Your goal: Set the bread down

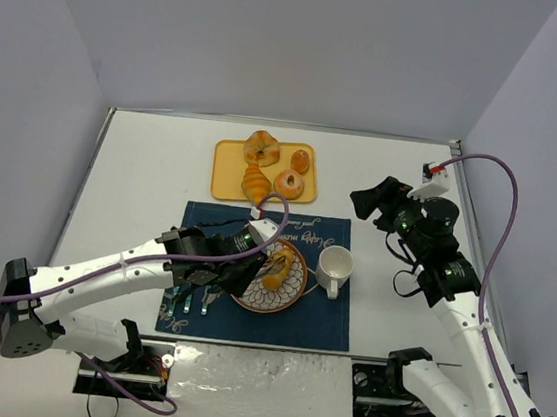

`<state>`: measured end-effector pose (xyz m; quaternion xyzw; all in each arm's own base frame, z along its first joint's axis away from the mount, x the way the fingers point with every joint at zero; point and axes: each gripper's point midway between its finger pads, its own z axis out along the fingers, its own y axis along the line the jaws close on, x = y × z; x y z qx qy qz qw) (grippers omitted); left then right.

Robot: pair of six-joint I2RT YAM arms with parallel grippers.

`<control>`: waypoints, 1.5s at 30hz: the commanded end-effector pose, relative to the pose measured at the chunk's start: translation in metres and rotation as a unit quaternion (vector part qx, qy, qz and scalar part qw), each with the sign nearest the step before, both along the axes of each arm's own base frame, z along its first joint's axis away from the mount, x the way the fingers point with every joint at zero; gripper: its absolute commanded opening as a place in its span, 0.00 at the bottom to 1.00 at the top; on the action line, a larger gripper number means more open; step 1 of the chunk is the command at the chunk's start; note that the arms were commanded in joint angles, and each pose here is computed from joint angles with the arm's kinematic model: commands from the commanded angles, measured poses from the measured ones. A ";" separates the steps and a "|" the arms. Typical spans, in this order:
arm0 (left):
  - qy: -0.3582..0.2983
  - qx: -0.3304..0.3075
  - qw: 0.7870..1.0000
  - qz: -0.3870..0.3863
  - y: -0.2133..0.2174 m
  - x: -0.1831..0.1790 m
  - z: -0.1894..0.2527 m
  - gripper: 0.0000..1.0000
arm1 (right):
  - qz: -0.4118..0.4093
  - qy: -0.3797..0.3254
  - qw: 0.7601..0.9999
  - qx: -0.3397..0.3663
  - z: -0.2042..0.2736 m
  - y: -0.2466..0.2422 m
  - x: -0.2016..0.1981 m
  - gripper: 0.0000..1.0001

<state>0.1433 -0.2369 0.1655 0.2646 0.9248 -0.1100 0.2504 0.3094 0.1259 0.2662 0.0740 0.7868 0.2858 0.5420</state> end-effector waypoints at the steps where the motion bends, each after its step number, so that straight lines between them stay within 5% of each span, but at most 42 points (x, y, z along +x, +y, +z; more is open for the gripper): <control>1: -0.003 -0.022 1.000 0.001 -0.011 0.000 0.005 0.03 | -0.001 -0.040 0.999 0.001 0.029 0.000 0.004 1.00; 9: 0.001 -0.017 1.000 -0.002 -0.010 -0.003 0.001 0.14 | -0.002 -0.036 0.999 0.000 0.025 0.000 0.003 1.00; 21: -0.002 -0.014 1.000 0.003 -0.004 -0.004 0.003 0.55 | -0.001 -0.036 0.999 0.000 0.024 0.000 0.002 1.00; 33: -0.063 -0.014 0.997 0.043 0.023 0.010 0.049 0.56 | 0.000 -0.037 0.999 -0.002 0.025 0.000 0.004 1.00; 40: -0.104 -0.009 0.983 0.153 0.070 0.070 0.086 0.56 | 0.009 -0.044 0.999 -0.003 0.030 0.003 0.004 1.00; 45: -0.140 -0.022 0.948 0.286 0.137 0.157 0.113 0.56 | 0.019 -0.048 0.999 0.002 0.033 0.007 0.006 1.00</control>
